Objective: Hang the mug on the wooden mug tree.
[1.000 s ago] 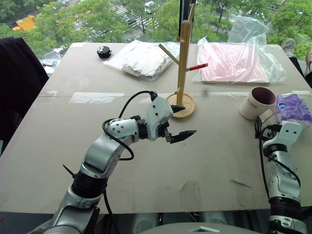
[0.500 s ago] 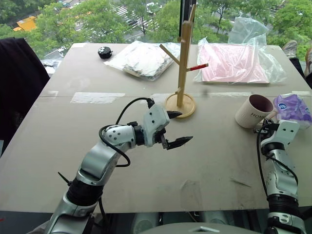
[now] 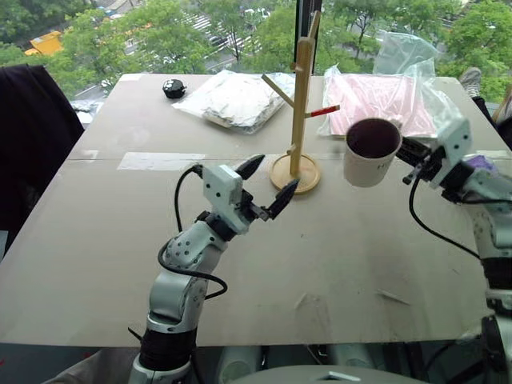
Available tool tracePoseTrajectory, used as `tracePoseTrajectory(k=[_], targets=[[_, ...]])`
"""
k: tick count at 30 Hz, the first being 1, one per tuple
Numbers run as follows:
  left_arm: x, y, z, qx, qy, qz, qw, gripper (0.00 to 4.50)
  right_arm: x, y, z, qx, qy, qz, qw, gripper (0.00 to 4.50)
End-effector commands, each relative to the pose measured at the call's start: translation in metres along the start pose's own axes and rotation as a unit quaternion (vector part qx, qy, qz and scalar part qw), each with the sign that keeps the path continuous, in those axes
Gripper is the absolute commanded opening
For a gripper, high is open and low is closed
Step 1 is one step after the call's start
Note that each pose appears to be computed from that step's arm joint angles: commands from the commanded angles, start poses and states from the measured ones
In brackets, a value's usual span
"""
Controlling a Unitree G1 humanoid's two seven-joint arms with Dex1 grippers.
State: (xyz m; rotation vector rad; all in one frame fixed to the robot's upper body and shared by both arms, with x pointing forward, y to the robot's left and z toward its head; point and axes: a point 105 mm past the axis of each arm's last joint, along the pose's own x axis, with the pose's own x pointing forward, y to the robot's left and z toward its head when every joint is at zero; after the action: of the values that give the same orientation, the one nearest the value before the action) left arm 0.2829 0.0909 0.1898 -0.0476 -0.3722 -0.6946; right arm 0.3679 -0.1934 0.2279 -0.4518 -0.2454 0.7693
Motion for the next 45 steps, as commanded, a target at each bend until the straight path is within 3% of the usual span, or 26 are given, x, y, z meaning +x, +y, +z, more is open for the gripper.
tracePoseTrajectory(k=[1,10,16,32,36,43,45], targets=[[-0.001,-0.008,0.032,0.026,-0.07,0.006,0.997,4.5,0.008,-0.024,0.02,-0.055,-0.008,0.05,0.997,0.07],[-0.01,-0.008,0.034,0.023,-0.094,0.036,0.995,4.5,0.025,-0.036,0.044,-0.105,-0.005,0.149,0.983,0.07],[-0.008,-0.018,0.034,0.001,-0.103,0.018,0.995,4.5,0.046,-0.022,0.053,-0.123,0.004,0.22,0.968,0.07],[-0.017,-0.031,0.024,-0.006,-0.091,-0.031,0.995,4.5,0.088,-0.004,0.066,-0.144,0.015,0.243,0.959,0.07],[-0.018,-0.028,0.023,-0.004,-0.089,-0.033,0.995,4.5,0.09,-0.009,0.067,-0.126,0.018,0.223,0.966,1.15],[-0.023,-0.019,0.015,0.006,-0.067,-0.029,0.997,4.5,0.073,-0.031,0.057,-0.11,0.022,0.163,0.98,4.46],[-0.027,-0.011,0.002,0.003,-0.031,-0.02,0.999,4.5,0.05,-0.042,0.04,-0.086,0.028,0.136,0.986,4.46]])
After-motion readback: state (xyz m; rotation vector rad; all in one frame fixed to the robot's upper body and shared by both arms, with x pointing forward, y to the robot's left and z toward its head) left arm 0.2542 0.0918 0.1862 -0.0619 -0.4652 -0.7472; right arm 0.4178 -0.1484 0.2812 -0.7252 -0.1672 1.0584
